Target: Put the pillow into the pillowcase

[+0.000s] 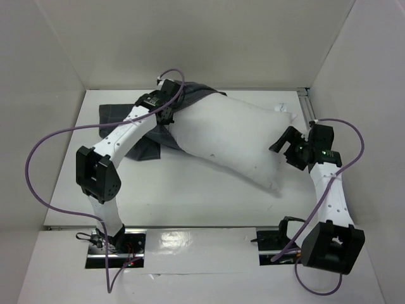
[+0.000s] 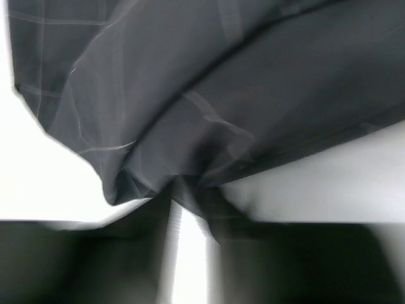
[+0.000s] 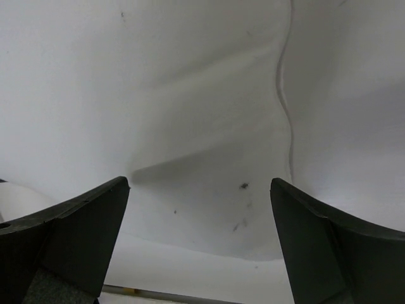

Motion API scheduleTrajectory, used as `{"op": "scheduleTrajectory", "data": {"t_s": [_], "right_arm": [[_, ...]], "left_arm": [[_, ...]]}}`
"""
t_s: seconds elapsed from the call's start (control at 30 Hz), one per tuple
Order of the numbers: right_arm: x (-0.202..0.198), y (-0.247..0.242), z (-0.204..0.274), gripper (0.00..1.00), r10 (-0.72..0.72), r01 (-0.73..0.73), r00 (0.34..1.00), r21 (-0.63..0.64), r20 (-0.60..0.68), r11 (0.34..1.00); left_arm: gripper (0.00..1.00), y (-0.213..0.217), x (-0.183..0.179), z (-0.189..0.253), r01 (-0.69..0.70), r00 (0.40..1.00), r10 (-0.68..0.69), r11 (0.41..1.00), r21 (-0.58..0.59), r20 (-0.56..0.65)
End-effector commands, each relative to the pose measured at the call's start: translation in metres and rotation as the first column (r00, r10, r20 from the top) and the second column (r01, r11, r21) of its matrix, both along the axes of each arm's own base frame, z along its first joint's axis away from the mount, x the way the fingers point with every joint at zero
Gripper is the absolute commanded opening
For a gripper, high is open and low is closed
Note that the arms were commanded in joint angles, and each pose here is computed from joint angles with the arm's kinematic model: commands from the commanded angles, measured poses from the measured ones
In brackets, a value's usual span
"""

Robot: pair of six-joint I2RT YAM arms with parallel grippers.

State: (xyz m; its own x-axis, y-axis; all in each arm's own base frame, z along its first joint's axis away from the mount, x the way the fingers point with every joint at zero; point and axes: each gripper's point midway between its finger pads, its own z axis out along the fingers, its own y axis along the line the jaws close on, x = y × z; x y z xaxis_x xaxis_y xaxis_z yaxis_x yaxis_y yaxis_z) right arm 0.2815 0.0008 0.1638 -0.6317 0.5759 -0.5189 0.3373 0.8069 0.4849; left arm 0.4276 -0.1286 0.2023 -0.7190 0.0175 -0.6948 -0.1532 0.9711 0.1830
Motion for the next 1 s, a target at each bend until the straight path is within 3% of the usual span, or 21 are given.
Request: {"op": "scheduleTrajectory", "data": {"t_s": [0.0, 0.03, 0.1, 0.13, 0.23, 0.27, 0.3, 0.33, 0.43, 0.47, 0.5, 0.57, 0.6, 0.7, 0.83, 0.93, 0.97], "right_arm": [[0.014, 0.025, -0.018, 1.00, 0.072, -0.074, 0.997, 0.098, 0.025, 0.992], [0.017, 0.030, -0.023, 1.00, 0.077, -0.079, 0.997, 0.109, 0.028, 0.991], [0.022, 0.043, -0.039, 1.00, 0.078, -0.079, 0.997, 0.161, 0.017, 0.984], [0.036, 0.060, -0.028, 0.81, 0.137, -0.156, 0.985, 0.194, 0.108, 0.968], [0.057, 0.102, -0.004, 0.23, 0.236, -0.279, 0.956, 0.300, 0.172, 0.912], [0.061, 0.109, 0.005, 0.07, 0.239, -0.278, 0.958, 0.304, 0.158, 0.911], [0.066, 0.115, 0.023, 0.00, 0.241, -0.286, 0.954, 0.296, 0.178, 0.912], [0.076, 0.127, 0.065, 0.00, 0.246, -0.310, 0.936, 0.260, 0.251, 0.915], [0.073, 0.133, 0.163, 0.00, 0.181, -0.283, 0.872, 0.166, 0.454, 0.945], [0.067, 0.131, 0.173, 0.00, 0.167, -0.264, 0.871, 0.154, 0.463, 0.952], [0.063, 0.131, 0.179, 0.00, 0.151, -0.249, 0.870, 0.154, 0.470, 0.956], [0.053, 0.134, 0.159, 0.00, 0.150, -0.231, 0.887, 0.141, 0.436, 0.963], [0.049, 0.138, 0.136, 0.00, 0.165, -0.236, 0.906, 0.142, 0.391, 0.961], [0.028, 0.135, 0.050, 0.00, 0.172, -0.206, 0.962, 0.145, 0.212, 0.968], [-0.015, 0.138, -0.025, 0.00, 0.199, -0.211, 0.977, 0.210, 0.077, 0.955], [-0.031, 0.139, -0.032, 0.00, 0.199, -0.208, 0.978, 0.224, 0.062, 0.952], [-0.037, 0.134, -0.032, 0.00, 0.186, -0.196, 0.980, 0.214, 0.064, 0.957]], "left_arm": [[0.08, -0.033, -0.002, 0.026, 0.113, 0.992, -0.109, 0.990, -0.088, 0.057], [0.00, -0.043, -0.004, 0.028, 0.154, 0.987, -0.149, 0.983, -0.104, 0.054], [0.00, -0.078, -0.016, 0.040, 0.263, 0.965, -0.256, 0.950, -0.169, 0.066], [0.00, -0.092, -0.021, 0.043, 0.300, 0.954, -0.292, 0.935, -0.188, 0.072], [0.00, -0.156, -0.050, 0.070, 0.467, 0.884, -0.453, 0.841, -0.272, 0.117], [0.00, -0.172, -0.058, 0.081, 0.506, 0.862, -0.491, 0.811, -0.293, 0.129], [0.00, -0.196, -0.072, 0.107, 0.567, 0.822, -0.548, 0.757, -0.324, 0.158], [0.00, -0.209, -0.079, 0.122, 0.600, 0.797, -0.575, 0.722, -0.343, 0.185], [0.00, -0.257, -0.117, 0.188, 0.723, 0.682, -0.649, 0.528, -0.446, 0.336], [0.00, -0.269, -0.126, 0.196, 0.742, 0.654, -0.665, 0.471, -0.477, 0.361], [0.00, -0.283, -0.146, 0.205, 0.772, 0.594, -0.703, 0.361, -0.524, 0.390], [0.00, -0.302, -0.161, 0.194, 0.763, 0.565, -0.722, 0.271, -0.587, 0.401], [0.00, -0.305, -0.165, 0.180, 0.756, 0.561, -0.737, 0.271, -0.596, 0.377], [0.00, -0.294, -0.165, 0.106, 0.661, 0.637, -0.749, 0.411, -0.628, 0.180], [0.00, -0.265, -0.169, 0.087, 0.623, 0.691, -0.715, 0.515, -0.589, 0.106], [0.14, -0.239, -0.160, 0.102, 0.617, 0.736, -0.667, 0.590, -0.521, 0.117], [0.32, -0.233, -0.157, 0.103, 0.608, 0.750, -0.653, 0.613, -0.504, 0.111]]}}
